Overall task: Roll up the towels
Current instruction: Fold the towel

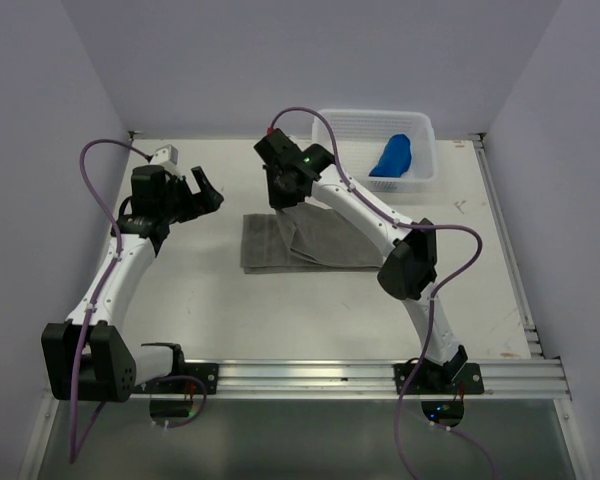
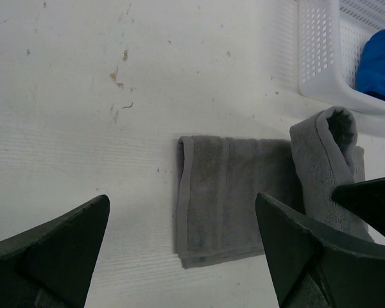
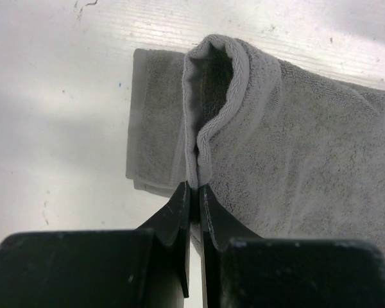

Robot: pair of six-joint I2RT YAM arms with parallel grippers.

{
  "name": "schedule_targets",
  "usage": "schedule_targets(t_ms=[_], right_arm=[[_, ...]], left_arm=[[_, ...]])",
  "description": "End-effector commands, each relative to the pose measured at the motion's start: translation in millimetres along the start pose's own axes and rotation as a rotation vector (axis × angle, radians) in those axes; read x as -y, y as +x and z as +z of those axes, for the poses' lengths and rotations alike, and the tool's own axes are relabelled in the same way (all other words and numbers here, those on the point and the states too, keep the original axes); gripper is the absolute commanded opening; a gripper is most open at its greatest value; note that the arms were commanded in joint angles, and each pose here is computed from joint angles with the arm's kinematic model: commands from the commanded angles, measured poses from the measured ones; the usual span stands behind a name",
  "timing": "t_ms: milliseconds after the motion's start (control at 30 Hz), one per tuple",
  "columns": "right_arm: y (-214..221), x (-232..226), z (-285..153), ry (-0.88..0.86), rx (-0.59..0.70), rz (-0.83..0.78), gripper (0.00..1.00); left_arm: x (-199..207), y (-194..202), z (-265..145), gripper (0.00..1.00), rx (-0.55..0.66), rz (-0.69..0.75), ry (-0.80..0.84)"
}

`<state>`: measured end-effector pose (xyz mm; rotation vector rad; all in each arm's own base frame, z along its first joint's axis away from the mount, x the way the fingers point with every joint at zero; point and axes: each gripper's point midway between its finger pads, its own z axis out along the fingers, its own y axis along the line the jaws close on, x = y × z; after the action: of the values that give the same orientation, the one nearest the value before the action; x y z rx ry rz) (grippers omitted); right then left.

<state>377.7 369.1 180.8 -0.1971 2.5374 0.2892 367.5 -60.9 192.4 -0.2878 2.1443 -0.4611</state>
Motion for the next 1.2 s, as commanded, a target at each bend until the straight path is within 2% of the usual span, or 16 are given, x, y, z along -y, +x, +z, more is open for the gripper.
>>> schedule_targets(t_ms=[0, 200, 867, 1167], right_arm=[[-15.7, -21.8, -30.2, -0.104, 0.051, 0.048, 0.00], [-8.6, -34.4, -23.6, -0.148, 0.030, 0.067, 0.00], [-49.9, -45.1, -97.0, -0.229, 0.212, 0.108, 0.00], [-31.1, -65.0, -58.6, -0.282, 0.125, 0.109, 0.00]], left_arm=[[10.7, -8.0, -4.4, 1.00, 0.044, 0.038, 0.049], [10.6, -9.6, -6.3, 1.00, 0.053, 0.042, 0.044], [11.5, -10.0, -6.8, 1.00, 0.053, 0.043, 0.046], [11.9, -10.6, -7.4, 1.00, 0.055, 0.043, 0.046]])
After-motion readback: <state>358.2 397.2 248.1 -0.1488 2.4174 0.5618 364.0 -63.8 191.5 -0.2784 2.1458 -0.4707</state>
